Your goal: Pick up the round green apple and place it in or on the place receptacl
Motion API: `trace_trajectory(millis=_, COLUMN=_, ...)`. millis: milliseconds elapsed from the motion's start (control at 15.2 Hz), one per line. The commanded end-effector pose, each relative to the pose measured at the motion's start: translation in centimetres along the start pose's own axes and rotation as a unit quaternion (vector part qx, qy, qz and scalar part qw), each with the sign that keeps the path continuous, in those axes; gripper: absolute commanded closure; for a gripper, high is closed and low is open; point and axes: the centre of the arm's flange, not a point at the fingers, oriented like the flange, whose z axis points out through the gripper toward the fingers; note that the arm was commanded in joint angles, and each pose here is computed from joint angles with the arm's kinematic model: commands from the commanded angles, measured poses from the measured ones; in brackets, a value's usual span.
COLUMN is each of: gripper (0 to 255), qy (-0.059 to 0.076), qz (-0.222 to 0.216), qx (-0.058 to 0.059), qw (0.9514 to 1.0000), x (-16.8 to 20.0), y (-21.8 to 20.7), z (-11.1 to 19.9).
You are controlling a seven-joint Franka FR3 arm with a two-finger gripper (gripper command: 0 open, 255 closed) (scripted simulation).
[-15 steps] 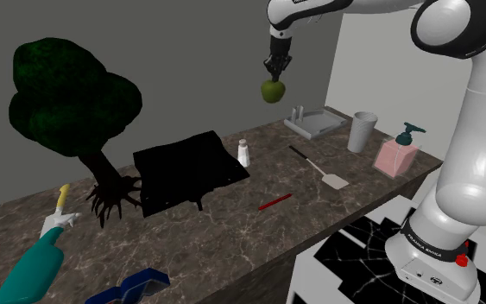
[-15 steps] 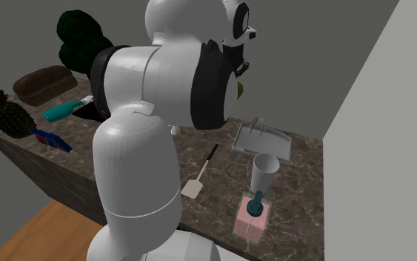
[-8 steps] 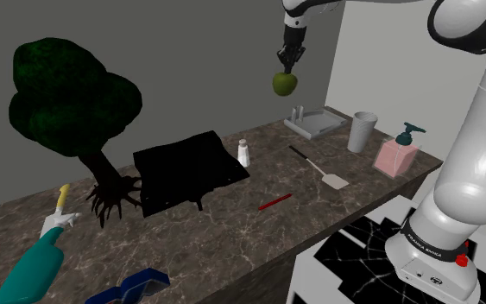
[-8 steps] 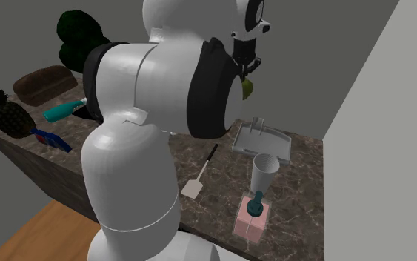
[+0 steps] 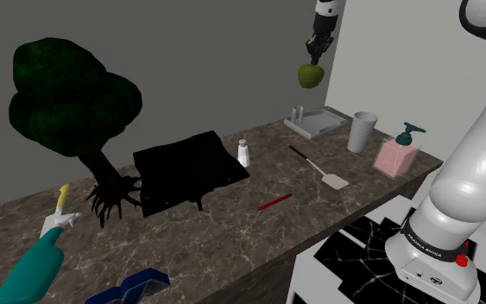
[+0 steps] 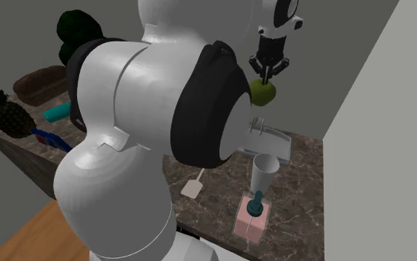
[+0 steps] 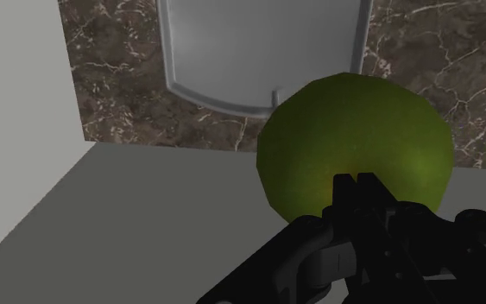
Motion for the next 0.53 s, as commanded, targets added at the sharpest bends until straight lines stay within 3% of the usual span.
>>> trace_trajectory(millis=0, gripper=255, qy=0.000, qz=-0.001, qx=0.000, qw=1.0000, x=-1.3, y=1.9, z=-0.6)
trace_trajectory(millis=198, gripper=255, qy=0.000, qz=-0.001, qx=0.000, qw=1.0000, x=-2.9, y=4.7, z=-1.8)
trace_trajectory(millis=462, gripper=255, qy=0.000, qz=-0.001, qx=0.000, qw=1.0000, x=-3.2, y=4.7, z=0.3)
